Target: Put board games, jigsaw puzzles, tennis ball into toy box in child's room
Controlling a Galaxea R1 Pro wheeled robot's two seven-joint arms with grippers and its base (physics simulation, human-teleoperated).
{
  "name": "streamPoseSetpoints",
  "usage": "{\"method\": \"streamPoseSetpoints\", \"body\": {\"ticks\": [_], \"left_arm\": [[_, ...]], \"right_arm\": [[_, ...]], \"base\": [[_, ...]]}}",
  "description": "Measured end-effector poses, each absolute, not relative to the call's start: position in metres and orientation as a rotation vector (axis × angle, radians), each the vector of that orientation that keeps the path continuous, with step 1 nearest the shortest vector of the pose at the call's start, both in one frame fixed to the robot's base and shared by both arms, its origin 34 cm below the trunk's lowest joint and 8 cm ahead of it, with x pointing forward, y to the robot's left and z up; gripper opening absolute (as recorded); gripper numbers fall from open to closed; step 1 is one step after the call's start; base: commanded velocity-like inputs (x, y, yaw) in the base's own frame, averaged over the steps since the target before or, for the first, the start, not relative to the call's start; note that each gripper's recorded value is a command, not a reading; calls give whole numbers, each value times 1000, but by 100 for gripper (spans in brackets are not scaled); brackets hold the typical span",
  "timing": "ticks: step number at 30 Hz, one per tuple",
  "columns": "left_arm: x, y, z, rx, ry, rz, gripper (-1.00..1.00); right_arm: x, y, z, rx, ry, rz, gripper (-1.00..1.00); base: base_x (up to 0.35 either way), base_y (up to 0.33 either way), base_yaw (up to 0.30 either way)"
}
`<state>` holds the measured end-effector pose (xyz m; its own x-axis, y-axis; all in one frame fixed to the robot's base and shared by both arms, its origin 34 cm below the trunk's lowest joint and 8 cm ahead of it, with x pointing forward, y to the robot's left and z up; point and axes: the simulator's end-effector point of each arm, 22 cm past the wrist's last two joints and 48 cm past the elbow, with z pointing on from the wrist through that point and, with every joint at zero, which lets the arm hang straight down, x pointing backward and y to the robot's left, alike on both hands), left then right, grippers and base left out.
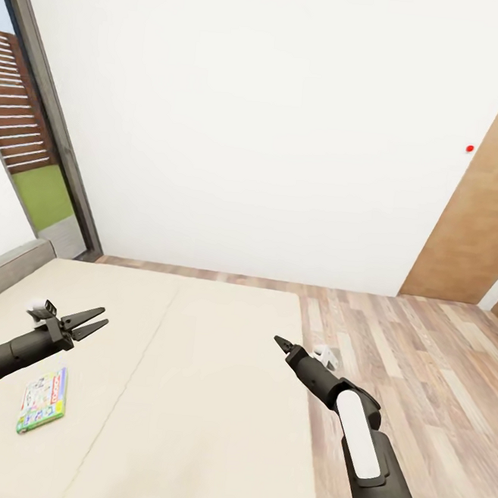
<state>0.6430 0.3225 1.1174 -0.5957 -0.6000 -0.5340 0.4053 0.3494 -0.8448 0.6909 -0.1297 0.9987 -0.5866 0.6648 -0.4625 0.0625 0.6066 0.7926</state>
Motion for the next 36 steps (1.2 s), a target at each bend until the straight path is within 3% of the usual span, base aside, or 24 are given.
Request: {"method": "streamPoseSetpoints", "body": {"ticks": [36], "left_arm": [[642,323,1121,-171,1707,-1402,100]], "right_arm": [[690,-128,1000,569,2042,966,100]], "base": [[0,162,-75]]}}
